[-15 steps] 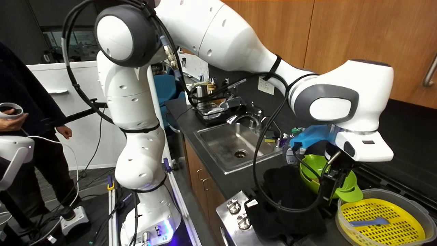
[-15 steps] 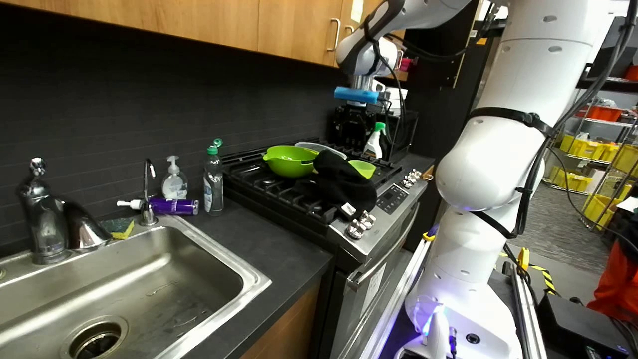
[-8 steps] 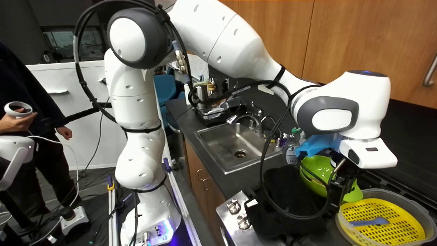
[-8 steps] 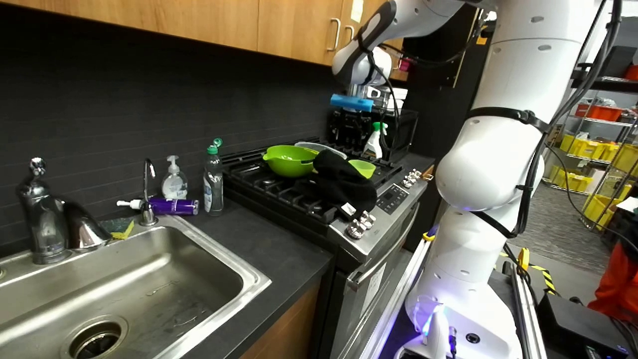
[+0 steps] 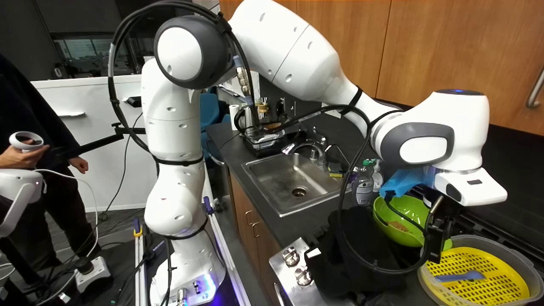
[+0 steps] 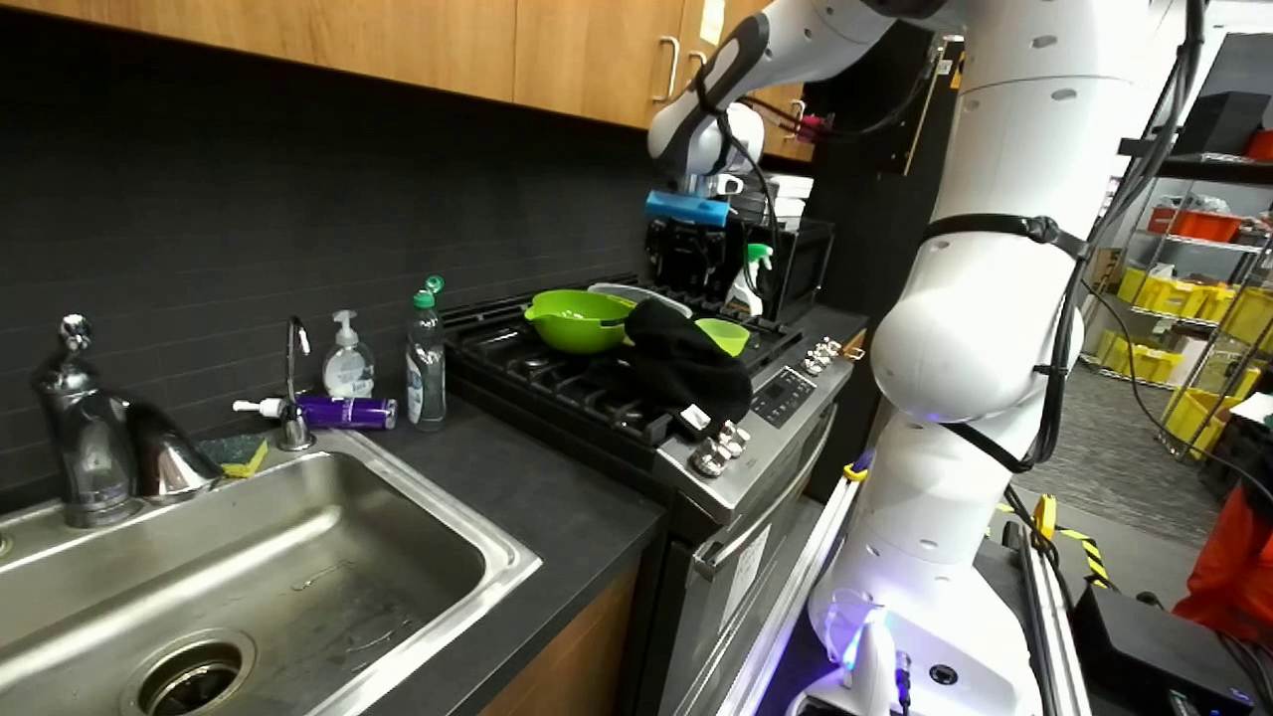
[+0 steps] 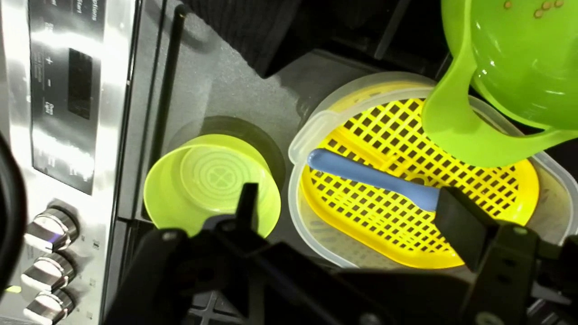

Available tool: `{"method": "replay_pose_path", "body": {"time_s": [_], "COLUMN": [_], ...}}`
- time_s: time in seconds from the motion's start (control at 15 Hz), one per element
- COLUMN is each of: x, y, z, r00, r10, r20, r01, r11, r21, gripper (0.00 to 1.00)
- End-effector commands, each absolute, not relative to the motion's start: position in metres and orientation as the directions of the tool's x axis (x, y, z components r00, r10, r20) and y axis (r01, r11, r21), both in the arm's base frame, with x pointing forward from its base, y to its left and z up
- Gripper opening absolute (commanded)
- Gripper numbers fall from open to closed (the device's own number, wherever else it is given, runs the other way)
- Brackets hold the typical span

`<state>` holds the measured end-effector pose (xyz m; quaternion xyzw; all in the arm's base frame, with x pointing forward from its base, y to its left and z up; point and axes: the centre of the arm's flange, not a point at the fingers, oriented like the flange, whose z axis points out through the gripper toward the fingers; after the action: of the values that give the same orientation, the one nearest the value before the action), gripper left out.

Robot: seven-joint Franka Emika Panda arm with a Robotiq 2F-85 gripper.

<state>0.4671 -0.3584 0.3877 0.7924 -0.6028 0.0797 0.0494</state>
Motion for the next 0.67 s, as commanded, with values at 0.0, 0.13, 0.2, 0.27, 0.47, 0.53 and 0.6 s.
{"method": "replay_pose_path", "body": {"time_s": [0.0,0.13,0.2,0.27,0.47,0.53,0.6], "x": [0.474,0.471,0.469,0.467,0.462,0.461,0.460], "y": [-0.366,-0.373,-0.377,-0.382,-0.391,-0.392,-0.391], "z": [0.380,0.377,0.377,0.378,0.381,0.384,0.390], "r00": [0.279,0.310,0.326,0.346,0.403,0.416,0.419], "r10": [-0.933,-0.917,-0.906,-0.892,-0.855,-0.848,-0.842], "r20": [0.227,0.251,0.271,0.291,0.325,0.330,0.339], "r01": [-0.959,-0.949,-0.944,-0.937,-0.913,-0.906,-0.904], "r11": [-0.284,-0.313,-0.328,-0.346,-0.401,-0.416,-0.422], "r21": [0.007,0.029,0.042,0.053,0.077,0.075,0.071], "gripper": [1.00,1.00,1.00,1.00,1.00,1.00,1.00]}}
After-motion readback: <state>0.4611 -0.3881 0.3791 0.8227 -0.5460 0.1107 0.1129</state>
